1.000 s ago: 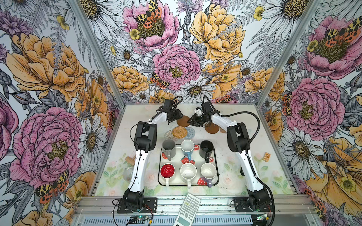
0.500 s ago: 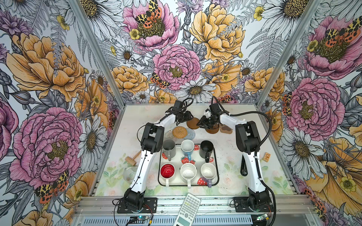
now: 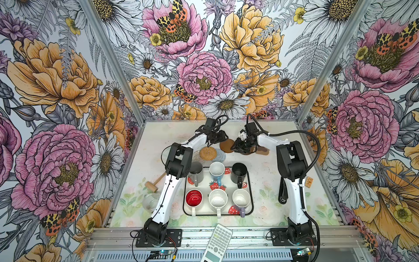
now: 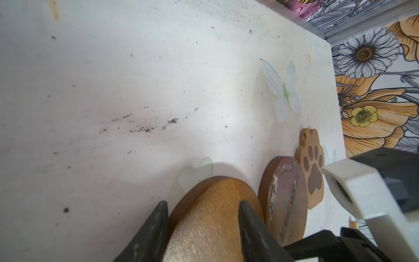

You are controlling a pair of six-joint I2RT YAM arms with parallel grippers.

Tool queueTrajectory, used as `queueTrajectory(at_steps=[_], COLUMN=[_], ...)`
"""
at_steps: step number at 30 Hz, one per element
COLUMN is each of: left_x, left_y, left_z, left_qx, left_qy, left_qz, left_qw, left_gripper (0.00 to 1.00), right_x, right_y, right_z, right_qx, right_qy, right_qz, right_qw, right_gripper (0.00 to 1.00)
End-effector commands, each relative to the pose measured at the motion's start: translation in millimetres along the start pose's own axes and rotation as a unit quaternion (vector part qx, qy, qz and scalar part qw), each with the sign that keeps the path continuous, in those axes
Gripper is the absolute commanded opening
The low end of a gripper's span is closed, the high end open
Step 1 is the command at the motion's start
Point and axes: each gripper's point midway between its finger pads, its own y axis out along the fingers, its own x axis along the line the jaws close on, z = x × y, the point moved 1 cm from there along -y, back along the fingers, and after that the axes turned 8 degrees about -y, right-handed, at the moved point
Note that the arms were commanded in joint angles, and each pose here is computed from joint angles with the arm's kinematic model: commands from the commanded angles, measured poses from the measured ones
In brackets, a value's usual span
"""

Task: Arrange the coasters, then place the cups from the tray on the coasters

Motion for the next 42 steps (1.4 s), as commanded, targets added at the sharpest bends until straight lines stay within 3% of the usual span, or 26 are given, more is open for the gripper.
queueTrajectory(at_steps=[1,20,24,26,34,42], left_x=[6,-13,-15,-18,-28,-50], left_y=[16,18,14,11,-10,-60], left_z=[50,59,55,52,29,-13], left_qx=[0.071,0.078,0.074,0.070,0.026,-0.042], left_qy=[-0.015,-0.001,0.003,0.008,0.029,0.068], left_qz=[-0.013,-0.001,-0.003,-0.007,-0.028,-0.049], left_qw=[0.997,0.997,0.997,0.997,0.999,0.996], left_gripper=[0.52,0.53,0.55,0.57,0.61,0.62], right_x=[13,-12,-8,-7,-4,-1], right_y=[-16,-34,-38,-41,-56,-67], right_z=[-6,-2,-2,-2,2,7], right_qx=[-0.025,-0.034,-0.036,-0.039,-0.052,-0.061], right_qy=[-0.032,-0.015,-0.018,-0.022,-0.026,-0.031], right_qz=[-0.003,0.016,0.012,0.015,0.027,0.036], right_qw=[0.999,0.999,0.999,0.999,0.998,0.997], right_gripper=[0.37,0.38,0.41,0.48,0.53,0.54])
